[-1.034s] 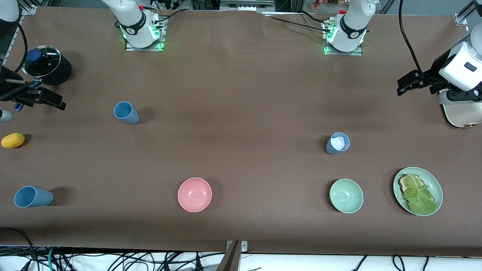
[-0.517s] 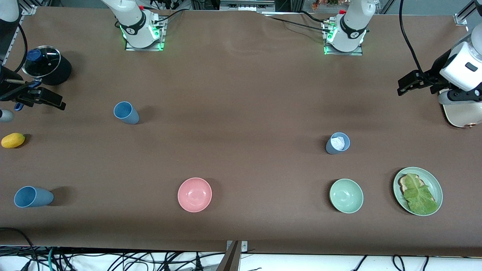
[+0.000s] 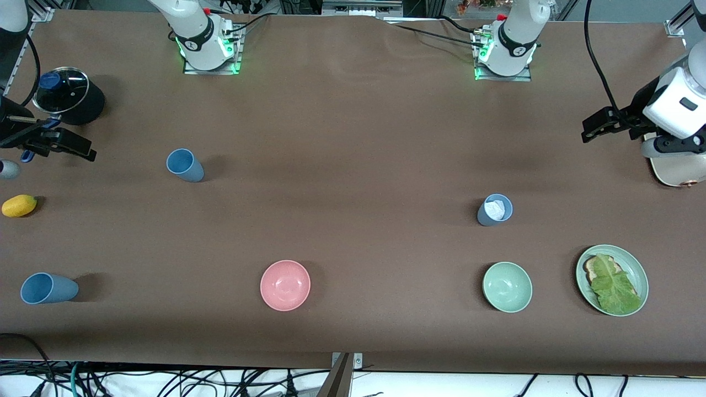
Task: Stack blue cups with both arms
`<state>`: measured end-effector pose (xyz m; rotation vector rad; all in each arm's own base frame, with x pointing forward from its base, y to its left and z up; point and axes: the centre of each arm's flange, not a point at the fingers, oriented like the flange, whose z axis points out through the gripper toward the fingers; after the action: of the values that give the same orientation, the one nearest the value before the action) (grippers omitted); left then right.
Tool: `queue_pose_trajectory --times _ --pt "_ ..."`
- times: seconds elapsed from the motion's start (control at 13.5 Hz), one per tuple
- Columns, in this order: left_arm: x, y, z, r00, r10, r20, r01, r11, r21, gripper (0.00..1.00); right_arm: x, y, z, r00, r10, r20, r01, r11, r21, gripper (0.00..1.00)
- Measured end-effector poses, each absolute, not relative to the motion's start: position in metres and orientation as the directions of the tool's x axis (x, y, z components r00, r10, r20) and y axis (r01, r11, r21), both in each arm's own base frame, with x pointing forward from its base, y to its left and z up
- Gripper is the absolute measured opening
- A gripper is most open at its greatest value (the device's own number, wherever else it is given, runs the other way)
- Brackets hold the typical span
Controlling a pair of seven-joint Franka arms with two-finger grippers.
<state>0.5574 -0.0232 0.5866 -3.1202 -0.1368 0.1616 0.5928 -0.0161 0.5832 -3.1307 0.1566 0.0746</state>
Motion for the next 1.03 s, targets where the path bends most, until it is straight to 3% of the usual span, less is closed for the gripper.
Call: queue_pose_trajectory --times 0.22,0.66,1.03 --pt "0.574 -0.017 0.561 0.991 0.064 -0.117 0.062 -0.998 -0.015 1.0 0.593 -0.016 0.583 0.994 -0.1 -0.048 -0.1 -0.995 -0.004 1.0" --pt "0.623 -0.025 0.451 0.985 0.03 -0.172 0.028 -1.0 -0.013 1.0 0.593 -0.016 0.583 0.994 -0.1 -0.047 -0.1 -0.995 -0.004 1.0" --pt "0.631 -0.041 0.358 0.976 -0.076 -0.205 -0.07 -0.997 0.035 1.0 0.593 -0.016 0.583 0.994 -0.1 -0.048 -0.1 -0.995 -0.004 1.0"
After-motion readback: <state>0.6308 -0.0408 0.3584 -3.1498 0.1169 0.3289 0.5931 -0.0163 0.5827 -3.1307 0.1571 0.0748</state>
